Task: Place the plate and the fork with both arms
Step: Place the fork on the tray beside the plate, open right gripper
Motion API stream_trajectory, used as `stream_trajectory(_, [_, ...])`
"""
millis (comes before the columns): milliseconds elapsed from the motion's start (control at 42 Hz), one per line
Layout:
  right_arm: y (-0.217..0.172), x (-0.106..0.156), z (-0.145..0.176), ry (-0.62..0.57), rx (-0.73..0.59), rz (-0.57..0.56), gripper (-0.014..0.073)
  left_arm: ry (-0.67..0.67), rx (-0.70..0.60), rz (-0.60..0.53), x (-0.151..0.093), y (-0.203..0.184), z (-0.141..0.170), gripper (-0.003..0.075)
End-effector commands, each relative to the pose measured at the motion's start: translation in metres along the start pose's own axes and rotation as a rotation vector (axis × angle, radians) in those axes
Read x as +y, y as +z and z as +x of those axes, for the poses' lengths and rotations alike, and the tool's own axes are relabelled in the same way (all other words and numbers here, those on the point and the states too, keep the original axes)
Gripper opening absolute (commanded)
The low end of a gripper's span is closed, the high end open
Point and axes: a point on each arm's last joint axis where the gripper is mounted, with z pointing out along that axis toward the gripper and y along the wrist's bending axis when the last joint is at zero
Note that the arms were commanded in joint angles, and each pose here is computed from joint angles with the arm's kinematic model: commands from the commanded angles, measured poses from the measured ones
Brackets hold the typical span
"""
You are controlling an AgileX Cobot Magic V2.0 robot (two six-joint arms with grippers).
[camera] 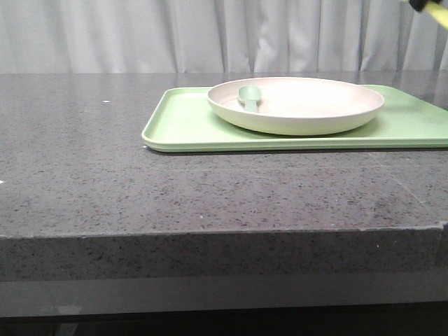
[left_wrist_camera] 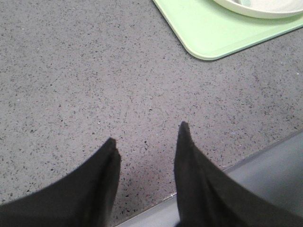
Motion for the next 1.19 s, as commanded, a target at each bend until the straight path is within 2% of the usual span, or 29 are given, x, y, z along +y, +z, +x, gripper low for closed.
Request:
stream_trajectory(0, [-0.013, -0.006, 0.012, -0.023, 0.061, 0.012, 0.0076, -0.006, -0.089, -0.013, 0.0, -0.006, -0.012, 0.0272])
stream_trajectory(310, [0.051, -0.003, 0.019, -0.014, 0.177, -0.028, 0.0076, -0.006, -0.089, -0.013, 0.0, -0.006, -0.012, 0.0272])
stream_trajectory(548, [0.077, -0.004, 0.022, -0.011, 0.235, -0.027, 0.0083, -0.006, -0.089, -0.013, 0.0, -0.006, -0.012, 0.0272])
stream_trajectory(643, [0.078, -0.004, 0.021, -0.01, 0.229, -0.028, 0.0141, -0.006, -0.089, -0.013, 0.0, -0.006, -0.012, 0.0272])
stream_trajectory(763, [0.077, -0.004, 0.021, -0.011, 0.226, -0.028, 0.0272, -0.006, -0.089, -0.013, 0.0, -0.006, -0.012, 0.0272])
stream_trajectory(858, [0.076, -0.004, 0.019, -0.01, 0.208, -0.029, 0.0339, -0.006, -0.089, -0.013, 0.0, -0.006, -0.012, 0.0272])
stream_trajectory(1025, [0.066, -0.003, 0.017, -0.012, 0.184, -0.031, 0.0347, -0.006, -0.089, -0.013, 0.0, -0.006, -0.012, 0.0272])
stream_trajectory(1168, [0.038, 0.001, 0.016, -0.022, 0.131, -0.039, 0.0347, -0.006, -0.089, -0.013, 0.0, -0.006, -0.012, 0.0272])
